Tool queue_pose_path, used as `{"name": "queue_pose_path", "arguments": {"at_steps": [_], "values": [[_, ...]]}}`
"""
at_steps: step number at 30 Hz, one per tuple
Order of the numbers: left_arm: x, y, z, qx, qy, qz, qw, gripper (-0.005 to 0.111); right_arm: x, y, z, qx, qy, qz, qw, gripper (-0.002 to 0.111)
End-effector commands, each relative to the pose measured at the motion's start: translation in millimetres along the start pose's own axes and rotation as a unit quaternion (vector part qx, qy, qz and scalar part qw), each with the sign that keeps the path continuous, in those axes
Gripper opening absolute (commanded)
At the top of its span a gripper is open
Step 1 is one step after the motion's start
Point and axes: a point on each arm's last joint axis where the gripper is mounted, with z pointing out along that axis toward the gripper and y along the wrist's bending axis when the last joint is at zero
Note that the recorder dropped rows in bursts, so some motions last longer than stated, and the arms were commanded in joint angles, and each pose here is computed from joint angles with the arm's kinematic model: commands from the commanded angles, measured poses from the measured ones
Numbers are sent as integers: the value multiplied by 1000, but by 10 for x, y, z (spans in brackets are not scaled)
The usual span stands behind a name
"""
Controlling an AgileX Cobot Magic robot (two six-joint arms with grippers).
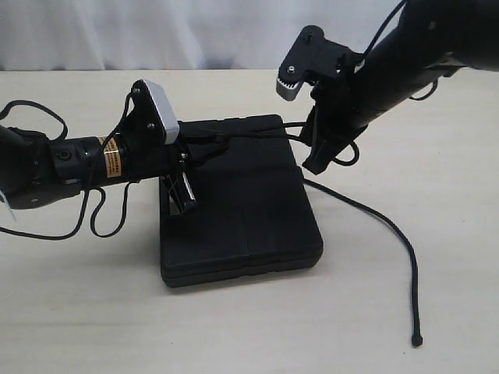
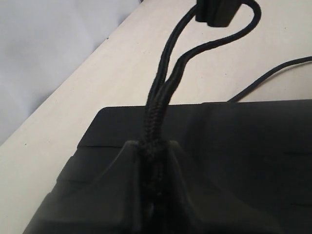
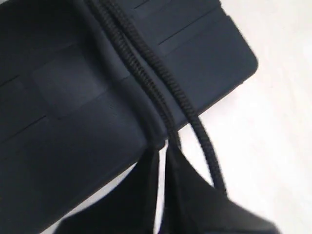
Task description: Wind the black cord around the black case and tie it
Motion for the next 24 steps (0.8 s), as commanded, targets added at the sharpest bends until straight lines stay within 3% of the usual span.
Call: {"name": "queue_pose_path", "arguments": {"at_steps": [1,12,15,21,24], "values": [[-15,2,13,1,-3,1,1000,0,29,-80,197,36,7,-46,998,4],[-13,2,13,1,-2,5,1000,0,81,-124,515,52,13,-92,994,8],[-13,2,13,1,-2,10,1000,0,80,-124,515,51,12,-91,994,27],[-13,2,13,1,-2,10,1000,0,56,-125,515,53,-3,-64,997,81],[-13,2,13,1,-2,10,1000,0,40,-136,506,55,-6,-45,997,92]]}}
